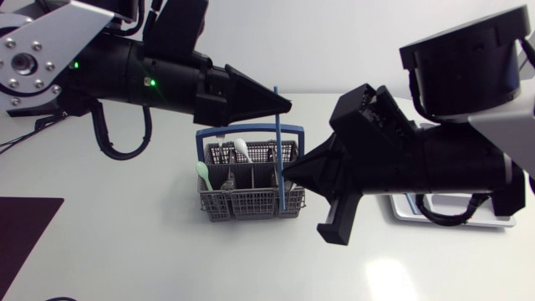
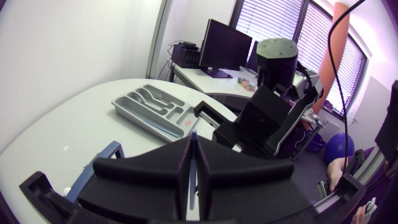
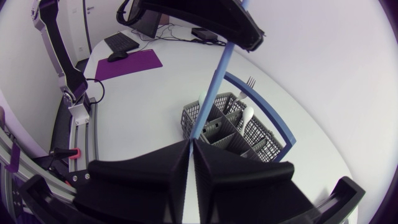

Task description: Sort the cutlery from the basket into the organizer compartments.

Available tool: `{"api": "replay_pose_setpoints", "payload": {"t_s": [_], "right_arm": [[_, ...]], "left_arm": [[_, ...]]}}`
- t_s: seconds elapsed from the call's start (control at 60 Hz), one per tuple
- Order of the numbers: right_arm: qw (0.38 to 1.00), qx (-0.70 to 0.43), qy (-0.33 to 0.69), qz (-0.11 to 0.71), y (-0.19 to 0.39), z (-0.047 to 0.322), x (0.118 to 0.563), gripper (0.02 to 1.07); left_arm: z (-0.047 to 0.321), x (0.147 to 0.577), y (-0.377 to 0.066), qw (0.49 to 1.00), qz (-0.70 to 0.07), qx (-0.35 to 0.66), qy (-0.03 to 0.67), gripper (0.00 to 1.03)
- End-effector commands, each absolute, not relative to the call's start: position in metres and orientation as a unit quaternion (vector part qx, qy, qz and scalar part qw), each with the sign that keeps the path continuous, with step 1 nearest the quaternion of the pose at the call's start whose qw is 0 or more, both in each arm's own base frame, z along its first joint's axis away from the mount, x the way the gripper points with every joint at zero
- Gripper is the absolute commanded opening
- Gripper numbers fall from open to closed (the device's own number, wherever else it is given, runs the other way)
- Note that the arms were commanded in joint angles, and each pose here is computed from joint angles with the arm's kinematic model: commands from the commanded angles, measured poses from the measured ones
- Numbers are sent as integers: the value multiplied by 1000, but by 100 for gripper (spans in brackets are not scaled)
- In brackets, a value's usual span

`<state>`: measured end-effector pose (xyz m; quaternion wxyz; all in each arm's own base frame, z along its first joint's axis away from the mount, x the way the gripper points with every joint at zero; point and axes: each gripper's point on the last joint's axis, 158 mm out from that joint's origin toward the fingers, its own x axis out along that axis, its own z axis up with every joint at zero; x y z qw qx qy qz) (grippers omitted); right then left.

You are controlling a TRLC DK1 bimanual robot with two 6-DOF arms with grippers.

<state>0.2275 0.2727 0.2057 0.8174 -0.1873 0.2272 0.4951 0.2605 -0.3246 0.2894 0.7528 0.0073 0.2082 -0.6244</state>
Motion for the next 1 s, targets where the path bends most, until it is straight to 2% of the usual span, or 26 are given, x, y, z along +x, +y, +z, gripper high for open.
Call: {"api": "replay_pose_setpoints", "payload": {"t_s": [0.0,0.2,0.25,0.283,0.317,0.333,0.35,0.383,0.717,0.983], "right_arm": [[814,-186,237,497,274,195,225,8],[819,-179,233,493,275,200,228,8],[824,-175,229,488,272,204,231,11],[828,-170,228,483,270,206,234,25],[830,-165,228,481,268,207,236,45],[831,-165,229,480,267,207,236,49],[831,-165,228,480,267,208,236,60],[830,-165,228,481,267,209,235,66],[817,-149,233,506,278,214,231,65],[812,-146,237,513,287,211,235,39]], "left_arm": [[302,262,-329,750,-630,-4,203,3],[304,261,-329,749,-631,-4,201,3],[305,261,-329,749,-632,-4,200,3],[305,261,-329,749,-632,-4,199,3],[306,261,-329,749,-632,-4,198,3],[306,261,-329,749,-632,-4,198,3],[307,262,-329,750,-631,-4,198,3],[307,262,-329,750,-631,-4,198,3],[308,266,-326,753,-628,-6,197,3],[307,266,-326,753,-628,-6,197,3]]}}
